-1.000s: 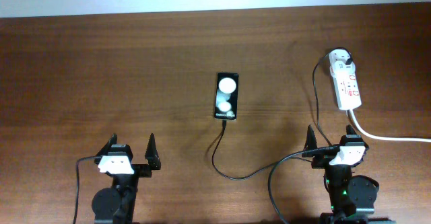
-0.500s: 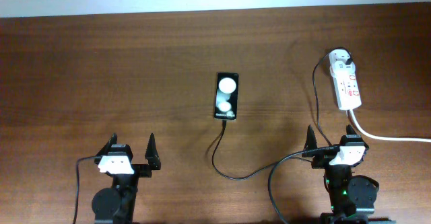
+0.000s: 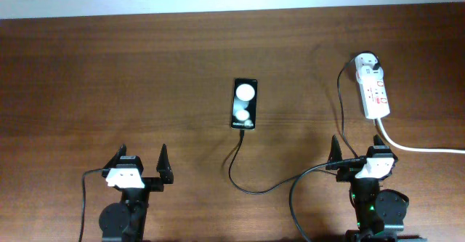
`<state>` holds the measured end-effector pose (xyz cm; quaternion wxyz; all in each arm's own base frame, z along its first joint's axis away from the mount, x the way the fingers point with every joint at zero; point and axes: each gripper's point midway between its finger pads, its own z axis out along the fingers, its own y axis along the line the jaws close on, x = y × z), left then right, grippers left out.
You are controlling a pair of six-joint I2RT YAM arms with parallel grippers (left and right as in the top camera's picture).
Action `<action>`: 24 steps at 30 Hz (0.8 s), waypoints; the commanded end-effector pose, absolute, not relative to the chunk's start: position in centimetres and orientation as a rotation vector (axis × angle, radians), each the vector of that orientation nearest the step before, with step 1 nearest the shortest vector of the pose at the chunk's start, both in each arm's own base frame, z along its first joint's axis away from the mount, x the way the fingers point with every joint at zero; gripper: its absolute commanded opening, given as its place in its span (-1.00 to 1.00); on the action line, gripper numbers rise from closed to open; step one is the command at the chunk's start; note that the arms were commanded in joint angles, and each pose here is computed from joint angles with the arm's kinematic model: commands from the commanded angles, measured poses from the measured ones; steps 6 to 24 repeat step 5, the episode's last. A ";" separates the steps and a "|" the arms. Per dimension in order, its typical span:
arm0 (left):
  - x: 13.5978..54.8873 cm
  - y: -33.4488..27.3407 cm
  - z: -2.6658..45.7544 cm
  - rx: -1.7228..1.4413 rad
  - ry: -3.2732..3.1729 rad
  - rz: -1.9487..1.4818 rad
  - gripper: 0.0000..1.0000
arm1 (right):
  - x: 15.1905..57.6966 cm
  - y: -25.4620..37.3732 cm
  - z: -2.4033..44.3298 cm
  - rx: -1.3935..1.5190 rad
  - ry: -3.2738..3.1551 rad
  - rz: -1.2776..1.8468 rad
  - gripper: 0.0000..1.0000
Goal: Plug charger to phone and switch on socket
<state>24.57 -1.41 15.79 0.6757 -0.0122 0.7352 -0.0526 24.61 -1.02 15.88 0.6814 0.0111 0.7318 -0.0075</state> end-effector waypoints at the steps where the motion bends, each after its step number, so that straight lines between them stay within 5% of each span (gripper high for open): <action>1: 24.6 -1.6 15.6 -0.005 1.655 -0.116 0.98 | 24.6 -1.3 15.6 0.044 1.646 -0.023 0.98; 24: 24.6 -1.6 15.6 -0.005 1.655 -0.116 0.98 | 24.6 -1.3 15.6 0.044 1.646 -0.023 0.98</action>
